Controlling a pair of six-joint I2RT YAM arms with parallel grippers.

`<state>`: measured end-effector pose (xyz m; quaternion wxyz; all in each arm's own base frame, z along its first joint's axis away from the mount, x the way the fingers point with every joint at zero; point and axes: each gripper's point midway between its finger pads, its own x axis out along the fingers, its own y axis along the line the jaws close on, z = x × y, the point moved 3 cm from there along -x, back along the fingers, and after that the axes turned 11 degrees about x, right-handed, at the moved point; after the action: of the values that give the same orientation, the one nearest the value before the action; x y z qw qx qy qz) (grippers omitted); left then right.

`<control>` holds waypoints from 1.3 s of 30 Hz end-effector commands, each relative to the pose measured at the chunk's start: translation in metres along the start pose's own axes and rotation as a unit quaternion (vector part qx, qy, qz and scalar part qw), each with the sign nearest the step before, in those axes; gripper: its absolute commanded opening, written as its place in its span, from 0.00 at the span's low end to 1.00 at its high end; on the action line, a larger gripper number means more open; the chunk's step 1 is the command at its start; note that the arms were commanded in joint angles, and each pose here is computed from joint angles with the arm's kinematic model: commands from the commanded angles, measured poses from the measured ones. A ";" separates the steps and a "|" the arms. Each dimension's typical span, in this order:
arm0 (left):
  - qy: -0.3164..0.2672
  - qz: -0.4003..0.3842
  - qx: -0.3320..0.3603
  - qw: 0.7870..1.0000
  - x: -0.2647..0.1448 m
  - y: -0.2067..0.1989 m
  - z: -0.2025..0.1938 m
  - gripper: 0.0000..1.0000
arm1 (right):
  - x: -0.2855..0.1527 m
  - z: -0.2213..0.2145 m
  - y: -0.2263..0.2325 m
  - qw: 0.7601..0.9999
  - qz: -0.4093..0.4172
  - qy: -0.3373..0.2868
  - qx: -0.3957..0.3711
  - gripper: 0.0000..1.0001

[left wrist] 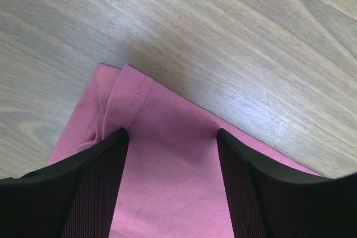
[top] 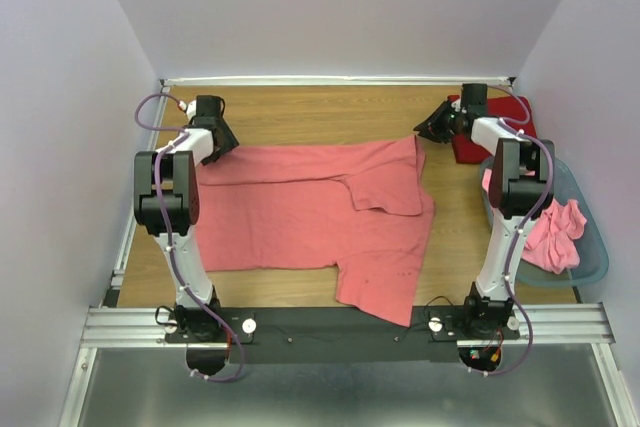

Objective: Fold and stack the t-shirts
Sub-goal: Fold the tshirt

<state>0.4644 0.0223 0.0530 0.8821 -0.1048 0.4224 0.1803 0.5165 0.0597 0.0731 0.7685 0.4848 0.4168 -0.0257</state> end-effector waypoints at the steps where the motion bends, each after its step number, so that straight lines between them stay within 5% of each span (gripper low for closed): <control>1: 0.040 0.010 -0.007 0.999 0.015 0.011 -0.023 0.73 | 0.004 -0.011 0.002 0.999 0.021 0.024 0.004 0.33; 17: 0.038 0.011 -0.011 0.999 0.012 0.014 -0.024 0.73 | 0.000 -0.031 0.002 0.999 0.018 0.041 0.005 0.31; 29: 0.048 0.025 -0.035 0.998 0.017 0.033 -0.027 0.63 | -0.013 -0.007 -0.009 1.000 -0.003 -0.009 0.008 0.04; 36: 0.054 0.022 -0.038 0.998 0.018 0.034 -0.028 0.61 | -0.010 -0.008 -0.024 1.000 -0.005 0.007 -0.008 0.04; 39: 0.053 0.015 -0.040 0.998 0.017 0.031 -0.025 0.61 | -0.002 -0.007 -0.025 1.000 -0.001 0.014 -0.016 0.12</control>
<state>0.4665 0.0427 0.0526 0.8797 -0.1392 0.4108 0.1949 0.4942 0.0580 0.0558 0.7562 0.4868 0.4366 -0.0243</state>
